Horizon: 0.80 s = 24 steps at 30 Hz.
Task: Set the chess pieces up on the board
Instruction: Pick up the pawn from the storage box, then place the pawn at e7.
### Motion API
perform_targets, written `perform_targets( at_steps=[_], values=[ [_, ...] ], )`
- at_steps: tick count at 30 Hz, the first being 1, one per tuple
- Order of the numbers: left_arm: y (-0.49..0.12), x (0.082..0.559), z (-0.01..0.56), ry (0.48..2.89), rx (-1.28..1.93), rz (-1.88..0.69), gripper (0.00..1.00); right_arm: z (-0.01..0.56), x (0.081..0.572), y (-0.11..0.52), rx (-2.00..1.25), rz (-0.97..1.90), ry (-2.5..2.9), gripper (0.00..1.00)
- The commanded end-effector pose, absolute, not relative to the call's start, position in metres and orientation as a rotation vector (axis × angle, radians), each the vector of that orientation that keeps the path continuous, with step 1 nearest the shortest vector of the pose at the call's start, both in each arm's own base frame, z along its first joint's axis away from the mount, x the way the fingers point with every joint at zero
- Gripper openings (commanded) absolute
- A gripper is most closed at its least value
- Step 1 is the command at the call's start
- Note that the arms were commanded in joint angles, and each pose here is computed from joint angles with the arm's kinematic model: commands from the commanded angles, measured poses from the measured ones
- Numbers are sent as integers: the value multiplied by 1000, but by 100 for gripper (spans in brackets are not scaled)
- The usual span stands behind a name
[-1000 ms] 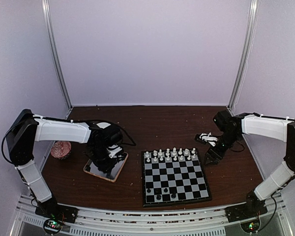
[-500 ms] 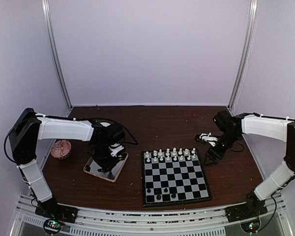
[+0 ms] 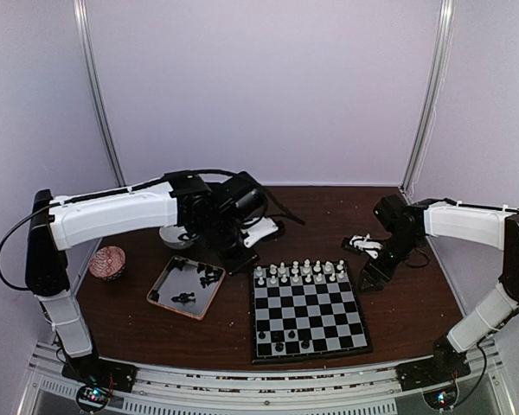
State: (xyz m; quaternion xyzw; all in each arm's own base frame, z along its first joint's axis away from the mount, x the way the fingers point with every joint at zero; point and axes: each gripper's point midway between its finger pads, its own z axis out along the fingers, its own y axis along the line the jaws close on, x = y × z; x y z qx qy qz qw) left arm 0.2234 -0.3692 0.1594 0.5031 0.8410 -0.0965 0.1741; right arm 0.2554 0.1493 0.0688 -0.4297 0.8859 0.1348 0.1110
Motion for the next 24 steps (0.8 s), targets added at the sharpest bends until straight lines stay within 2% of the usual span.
perform_targets(
  at_steps=[1, 12, 24],
  values=[
    [-416, 198, 150, 2230, 1701, -364, 2, 78, 261, 151, -1270, 376, 2572, 76],
    [-484, 153, 126, 1926, 2061, -434, 2, 78, 268, 144, -1228, 310, 2587, 76],
    [-499, 127, 79, 1907, 2229, -393, 3, 78, 265, 143, -1232, 308, 2588, 76]
  ],
)
